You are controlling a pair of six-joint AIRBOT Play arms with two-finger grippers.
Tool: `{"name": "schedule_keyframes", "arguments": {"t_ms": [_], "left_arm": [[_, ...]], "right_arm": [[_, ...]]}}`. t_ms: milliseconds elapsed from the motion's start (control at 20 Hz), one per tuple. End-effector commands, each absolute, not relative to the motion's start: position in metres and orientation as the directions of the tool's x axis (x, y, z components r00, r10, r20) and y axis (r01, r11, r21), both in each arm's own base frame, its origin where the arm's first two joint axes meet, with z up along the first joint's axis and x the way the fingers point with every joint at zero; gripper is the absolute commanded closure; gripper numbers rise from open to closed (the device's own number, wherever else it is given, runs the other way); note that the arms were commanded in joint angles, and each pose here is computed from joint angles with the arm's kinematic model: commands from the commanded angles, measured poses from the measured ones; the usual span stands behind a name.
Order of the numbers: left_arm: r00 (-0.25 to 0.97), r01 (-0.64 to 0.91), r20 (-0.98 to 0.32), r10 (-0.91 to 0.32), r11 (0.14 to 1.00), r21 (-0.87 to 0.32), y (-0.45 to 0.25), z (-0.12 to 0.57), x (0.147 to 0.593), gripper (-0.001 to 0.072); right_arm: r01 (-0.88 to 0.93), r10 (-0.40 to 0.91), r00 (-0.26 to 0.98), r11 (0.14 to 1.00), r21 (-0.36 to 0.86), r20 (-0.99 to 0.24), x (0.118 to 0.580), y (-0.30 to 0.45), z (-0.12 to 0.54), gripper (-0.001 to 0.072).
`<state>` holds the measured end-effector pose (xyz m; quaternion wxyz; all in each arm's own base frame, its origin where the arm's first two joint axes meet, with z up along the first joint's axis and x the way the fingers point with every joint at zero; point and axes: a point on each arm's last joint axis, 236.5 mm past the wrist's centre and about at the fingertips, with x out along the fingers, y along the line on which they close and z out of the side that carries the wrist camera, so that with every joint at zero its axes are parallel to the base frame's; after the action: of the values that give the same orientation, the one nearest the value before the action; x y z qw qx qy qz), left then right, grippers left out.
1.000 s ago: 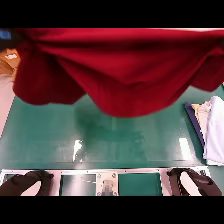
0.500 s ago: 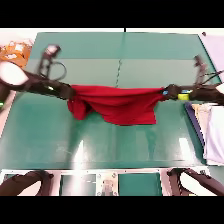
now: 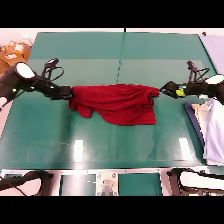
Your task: Fold the shirts.
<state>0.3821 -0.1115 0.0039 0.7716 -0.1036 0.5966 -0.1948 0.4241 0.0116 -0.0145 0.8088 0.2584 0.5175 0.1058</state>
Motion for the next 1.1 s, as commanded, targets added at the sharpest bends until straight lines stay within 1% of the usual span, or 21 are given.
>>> {"name": "schedule_keyframes", "arguments": {"t_ms": [0,100,200,250,300,450,550,650,800,850,900,950,1000,1050], "left_arm": [[-0.003,0.105,-0.892,-0.451,0.887,-0.449,-0.102,-0.001,0.332,0.0181],[-0.030,0.065,-0.860,-0.509,0.858,-0.510,-0.119,-0.016,0.321,0.0181],[0.008,0.018,-0.829,-0.560,0.828,-0.560,-0.138,-0.036,0.320,0.0182],[0.032,0.005,-0.828,-0.559,0.829,-0.559,-0.143,-0.047,0.321,0.0181],[0.056,-0.001,-0.833,-0.551,0.834,-0.552,-0.146,-0.059,0.322,0.0181],[0.125,-0.024,-0.831,-0.542,0.836,-0.549,-0.158,-0.078,0.327,0.0183],[0.178,-0.044,-0.817,-0.548,0.825,-0.563,-0.168,-0.082,0.334,0.0183],[0.218,-0.034,-0.814,-0.538,0.830,-0.557,-0.173,-0.083,0.342,0.0183],[0.241,-0.034,-0.816,-0.526,0.835,-0.549,-0.173,-0.086,0.346,0.0184],[0.244,-0.051,-0.819,-0.519,0.837,-0.546,-0.171,-0.089,0.347,0.0185],[0.245,-0.058,-0.821,-0.516,0.837,-0.544,-0.170,-0.093,0.348,0.0264],[0.252,-0.064,-0.820,-0.514,0.837,-0.544,-0.170,-0.095,0.350,0.0476],[0.267,-0.067,-0.816,-0.512,0.835,-0.546,-0.170,-0.093,0.354,0.0661],[0.279,-0.061,-0.810,-0.516,0.832,-0.551,-0.171,-0.088,0.357,0.0683]], "right_arm": [[0.173,0.435,0.351,0.840,0.515,-0.829,0.386,-0.016,-0.014,0.0304],[0.235,0.441,0.319,0.821,0.521,-0.839,0.362,-0.018,-0.029,0.0304],[0.278,0.468,0.256,0.802,0.528,-0.846,0.336,-0.008,-0.054,0.0294],[0.302,0.477,0.235,0.792,0.530,-0.847,0.325,-0.001,-0.068,0.0241],[0.317,0.483,0.222,0.785,0.532,-0.847,0.318,0.006,-0.080,0.0215],[0.322,0.504,0.188,0.779,0.538,-0.843,0.301,0.033,-0.105,0.0215],[0.293,0.514,0.145,0.793,0.533,-0.845,0.296,0.052,-0.114,0.0215],[0.274,0.549,0.112,0.784,0.557,-0.828,0.294,0.076,-0.117,0.0216],[0.239,0.573,0.078,0.784,0.573,-0.816,0.291,0.102,-0.118,0.0227],[0.228,0.576,0.073,0.785,0.576,-0.814,0.291,0.106,-0.117,0.0331],[0.220,0.576,0.075,0.787,0.577,-0.814,0.292,0.107,-0.116,0.0549],[0.222,0.580,0.081,0.782,0.582,-0.811,0.294,0.108,-0.115,0.0641],[0.219,0.580,0.086,0.782,0.583,-0.810,0.297,0.107,-0.113,0.0694],[0.211,0.584,0.086,0.781,0.588,-0.807,0.299,0.108,-0.109,0.0694]]}}
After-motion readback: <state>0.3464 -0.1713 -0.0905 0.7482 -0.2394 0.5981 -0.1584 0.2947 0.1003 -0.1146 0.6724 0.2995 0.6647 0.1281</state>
